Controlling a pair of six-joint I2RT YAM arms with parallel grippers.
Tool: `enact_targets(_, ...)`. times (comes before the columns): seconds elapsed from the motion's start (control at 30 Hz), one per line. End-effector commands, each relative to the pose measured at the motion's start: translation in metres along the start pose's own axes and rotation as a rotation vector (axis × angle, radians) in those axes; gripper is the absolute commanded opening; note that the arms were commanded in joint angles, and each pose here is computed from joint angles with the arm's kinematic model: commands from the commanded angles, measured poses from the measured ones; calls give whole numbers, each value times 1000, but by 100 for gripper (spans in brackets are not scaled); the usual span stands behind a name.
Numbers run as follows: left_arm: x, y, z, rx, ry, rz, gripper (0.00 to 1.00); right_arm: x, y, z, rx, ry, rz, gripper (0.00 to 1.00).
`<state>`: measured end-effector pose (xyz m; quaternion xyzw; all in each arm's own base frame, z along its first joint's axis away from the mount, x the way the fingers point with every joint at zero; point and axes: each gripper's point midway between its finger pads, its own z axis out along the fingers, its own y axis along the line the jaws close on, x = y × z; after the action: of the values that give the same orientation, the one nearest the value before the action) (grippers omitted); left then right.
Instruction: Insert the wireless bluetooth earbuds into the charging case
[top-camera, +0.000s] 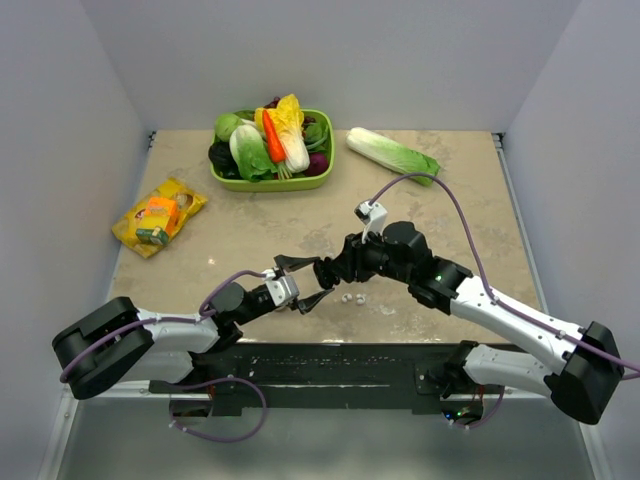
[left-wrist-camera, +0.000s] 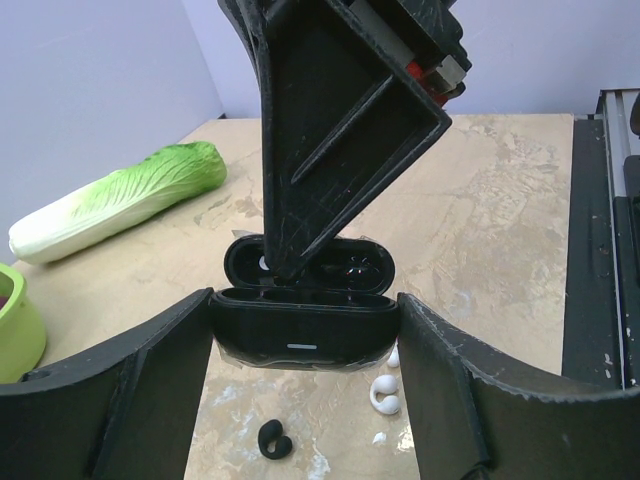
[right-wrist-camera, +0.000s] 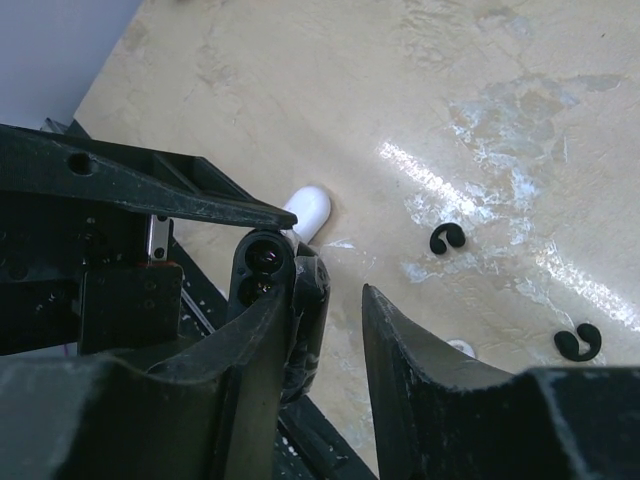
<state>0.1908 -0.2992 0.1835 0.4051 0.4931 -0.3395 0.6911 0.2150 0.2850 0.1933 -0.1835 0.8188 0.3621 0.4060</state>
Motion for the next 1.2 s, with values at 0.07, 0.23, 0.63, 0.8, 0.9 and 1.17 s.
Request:
enact_targets(0.07, -30, 4, 2, -18, -117, 41, 0, -17, 11, 0, -37, -47, -4, 33)
enact_targets(0.23, -30, 5, 2, -19, -119, 38, 0, -21, 6, -2, -9, -60, -24, 1)
enact_targets(0.63, 0, 15, 16, -90, 23, -101, 49, -49, -7, -33, 115, -91, -190, 0)
enact_targets(0.8, 7, 32, 17, -194, 61, -140, 100, -55, -4, -45, 114, -83, -244, 0)
enact_targets(0.9, 10, 39, 21, -232, 102, -178, 100, -62, 1, -52, 103, -105, -252, 0)
enact_targets(1.17, -16, 6, 22, -48, 65, -266, 100, -70, -13, -63, 234, -128, -352, 0)
